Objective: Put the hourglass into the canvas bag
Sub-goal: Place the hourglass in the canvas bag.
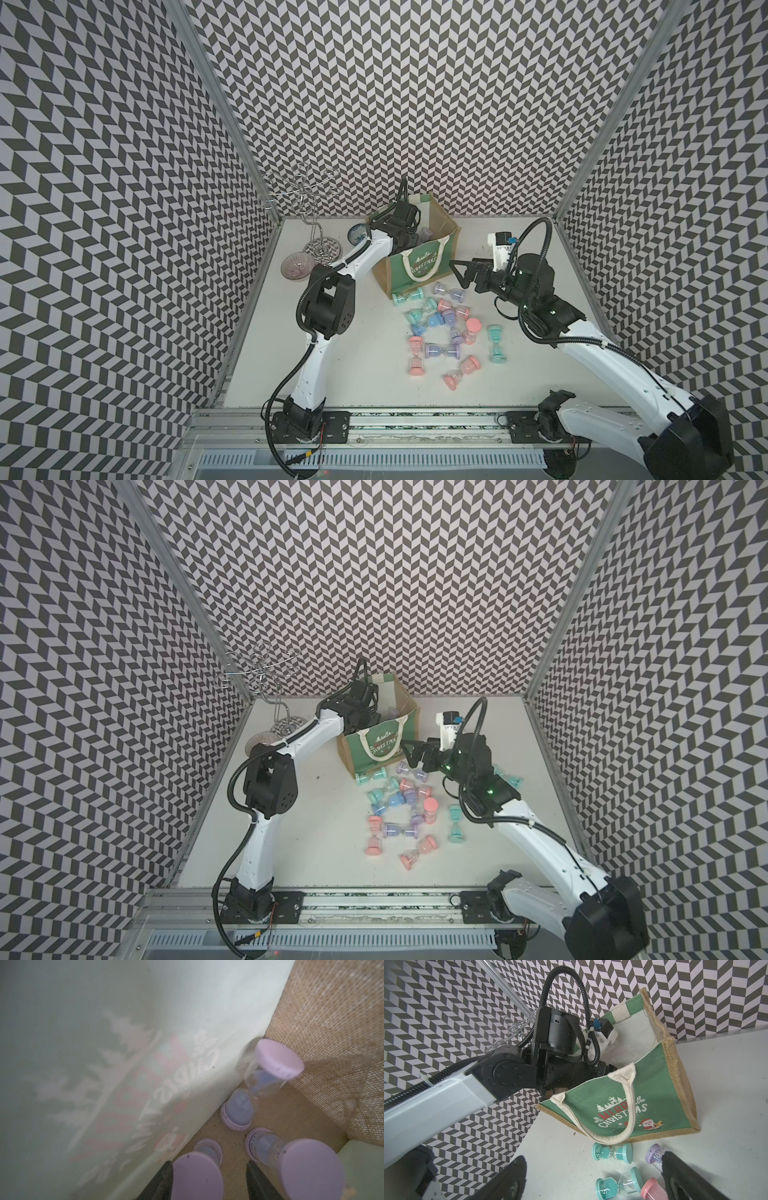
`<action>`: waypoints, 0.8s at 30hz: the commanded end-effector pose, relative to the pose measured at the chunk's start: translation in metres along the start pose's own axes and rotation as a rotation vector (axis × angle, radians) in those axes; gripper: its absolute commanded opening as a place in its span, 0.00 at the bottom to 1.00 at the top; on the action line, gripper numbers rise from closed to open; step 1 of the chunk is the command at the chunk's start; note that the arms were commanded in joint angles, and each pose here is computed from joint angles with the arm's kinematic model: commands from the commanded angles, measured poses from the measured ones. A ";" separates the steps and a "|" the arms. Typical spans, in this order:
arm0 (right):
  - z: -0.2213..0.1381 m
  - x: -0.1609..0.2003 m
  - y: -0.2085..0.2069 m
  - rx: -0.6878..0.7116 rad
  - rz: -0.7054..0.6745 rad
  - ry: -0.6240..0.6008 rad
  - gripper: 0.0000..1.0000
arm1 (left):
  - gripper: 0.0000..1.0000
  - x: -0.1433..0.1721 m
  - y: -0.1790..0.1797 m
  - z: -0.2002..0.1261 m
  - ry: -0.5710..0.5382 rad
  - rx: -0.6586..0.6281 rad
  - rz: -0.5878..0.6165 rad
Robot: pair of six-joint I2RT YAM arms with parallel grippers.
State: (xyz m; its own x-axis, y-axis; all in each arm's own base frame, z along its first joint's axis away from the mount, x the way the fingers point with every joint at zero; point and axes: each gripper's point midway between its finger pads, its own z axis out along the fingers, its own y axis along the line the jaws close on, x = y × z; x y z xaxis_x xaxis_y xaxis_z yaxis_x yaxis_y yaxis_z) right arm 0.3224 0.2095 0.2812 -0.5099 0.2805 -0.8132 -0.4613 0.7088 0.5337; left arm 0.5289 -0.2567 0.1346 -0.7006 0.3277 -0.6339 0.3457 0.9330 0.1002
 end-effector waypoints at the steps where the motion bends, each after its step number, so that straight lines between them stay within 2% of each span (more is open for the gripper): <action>1: -0.007 -0.013 0.009 -0.030 -0.018 -0.048 0.99 | 0.59 -0.031 0.005 -0.029 -0.087 0.002 -0.023; 9: -0.008 -0.008 0.011 -0.046 -0.019 -0.026 0.99 | 0.61 -0.060 0.002 -0.080 -0.190 0.035 -0.059; 14: -0.006 0.001 0.006 -0.024 -0.005 0.015 0.99 | 0.61 -0.074 0.005 -0.124 -0.282 0.054 -0.116; 20: -0.008 0.014 0.010 -0.064 -0.030 0.062 0.99 | 0.61 -0.077 0.003 -0.184 -0.392 0.088 -0.186; 24: -0.007 0.026 0.006 -0.057 -0.038 0.112 0.99 | 0.63 -0.069 -0.006 -0.222 -0.463 0.141 -0.222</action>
State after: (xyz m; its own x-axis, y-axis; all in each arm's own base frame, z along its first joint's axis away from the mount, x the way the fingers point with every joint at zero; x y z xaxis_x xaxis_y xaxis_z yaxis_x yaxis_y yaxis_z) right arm 0.3075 0.2156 0.2681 -0.5672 0.2074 -0.7970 -0.4944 0.6882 0.5310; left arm 0.4519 -0.2457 0.3301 -0.4655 0.0664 -0.8825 0.3129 0.9451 -0.0939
